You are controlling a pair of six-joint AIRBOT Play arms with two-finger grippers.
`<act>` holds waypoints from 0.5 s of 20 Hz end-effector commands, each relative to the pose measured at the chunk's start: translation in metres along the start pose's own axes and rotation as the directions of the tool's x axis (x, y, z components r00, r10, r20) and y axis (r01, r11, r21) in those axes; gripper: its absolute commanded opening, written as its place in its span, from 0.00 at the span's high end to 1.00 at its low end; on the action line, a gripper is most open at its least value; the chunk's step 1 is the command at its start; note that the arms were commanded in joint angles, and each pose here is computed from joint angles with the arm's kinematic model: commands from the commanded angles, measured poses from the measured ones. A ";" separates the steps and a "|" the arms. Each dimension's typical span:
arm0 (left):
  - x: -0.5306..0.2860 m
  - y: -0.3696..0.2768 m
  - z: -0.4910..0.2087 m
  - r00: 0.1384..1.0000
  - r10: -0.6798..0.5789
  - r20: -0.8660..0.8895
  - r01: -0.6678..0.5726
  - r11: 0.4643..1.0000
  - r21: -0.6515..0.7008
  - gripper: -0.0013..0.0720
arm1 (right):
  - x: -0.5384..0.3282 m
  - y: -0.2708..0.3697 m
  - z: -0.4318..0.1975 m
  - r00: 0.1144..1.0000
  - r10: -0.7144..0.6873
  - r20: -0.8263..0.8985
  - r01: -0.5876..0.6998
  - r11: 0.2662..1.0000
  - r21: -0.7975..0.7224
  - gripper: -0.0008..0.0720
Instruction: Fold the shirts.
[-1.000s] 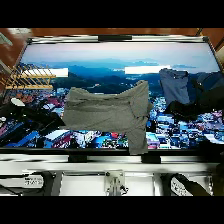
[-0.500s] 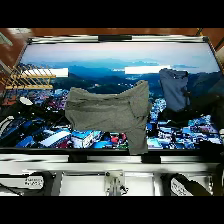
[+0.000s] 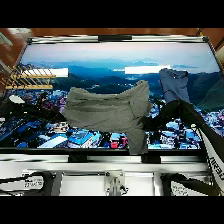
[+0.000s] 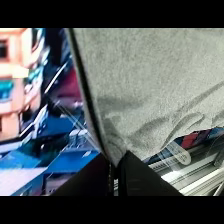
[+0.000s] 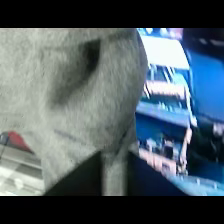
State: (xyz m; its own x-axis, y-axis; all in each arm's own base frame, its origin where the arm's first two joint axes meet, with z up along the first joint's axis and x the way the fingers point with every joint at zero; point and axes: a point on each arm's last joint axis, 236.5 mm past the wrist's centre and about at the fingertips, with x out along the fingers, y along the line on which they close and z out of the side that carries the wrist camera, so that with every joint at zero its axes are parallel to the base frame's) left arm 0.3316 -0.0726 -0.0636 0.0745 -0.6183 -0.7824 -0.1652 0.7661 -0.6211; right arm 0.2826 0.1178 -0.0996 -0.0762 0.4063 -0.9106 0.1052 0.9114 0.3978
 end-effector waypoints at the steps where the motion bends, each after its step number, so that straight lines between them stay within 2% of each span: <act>1: -0.001 -0.004 0.001 1.000 0.002 0.010 -0.002 0.999 0.041 0.94 | 0.010 0.005 0.013 0.999 0.011 0.043 -0.013 0.999 0.052 0.78; 2: -0.004 -0.006 0.004 1.000 0.006 0.030 -0.008 0.998 0.067 0.94 | 0.008 0.007 0.014 0.999 0.016 0.043 -0.018 0.999 0.050 0.91; 4: -0.027 -0.021 0.022 0.990 0.017 0.140 -0.034 0.992 0.123 0.94 | -0.012 0.018 0.021 0.996 0.025 0.085 -0.024 1.000 -0.009 0.91; 6: -0.076 -0.057 0.042 0.956 0.003 0.293 -0.076 0.968 0.238 0.94 | -0.065 0.039 0.041 0.973 0.041 0.229 -0.014 0.993 -0.117 0.91; 8: -0.146 -0.113 0.052 0.885 -0.047 0.463 -0.175 0.889 0.423 0.94 | -0.156 0.073 0.060 0.888 0.078 0.452 0.056 0.959 -0.277 0.91; 9: -0.193 -0.150 0.049 0.821 -0.090 0.564 -0.256 0.825 0.504 0.94 | -0.212 0.091 0.064 0.811 0.106 0.575 0.102 0.943 -0.318 0.91; 10: -0.241 -0.186 0.042 0.735 -0.143 0.663 -0.335 0.774 0.538 0.94 | -0.280 0.112 0.061 0.691 0.151 0.707 0.148 0.927 -0.343 0.91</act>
State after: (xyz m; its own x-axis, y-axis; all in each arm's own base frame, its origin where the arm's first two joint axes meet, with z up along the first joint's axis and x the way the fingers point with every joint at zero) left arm 0.3905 -0.0600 0.1098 0.5074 -0.5077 -0.6963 0.2263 0.8582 -0.4608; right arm 0.3644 0.1183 0.0597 0.3803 0.4106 -0.8287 -0.1355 0.9111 0.3893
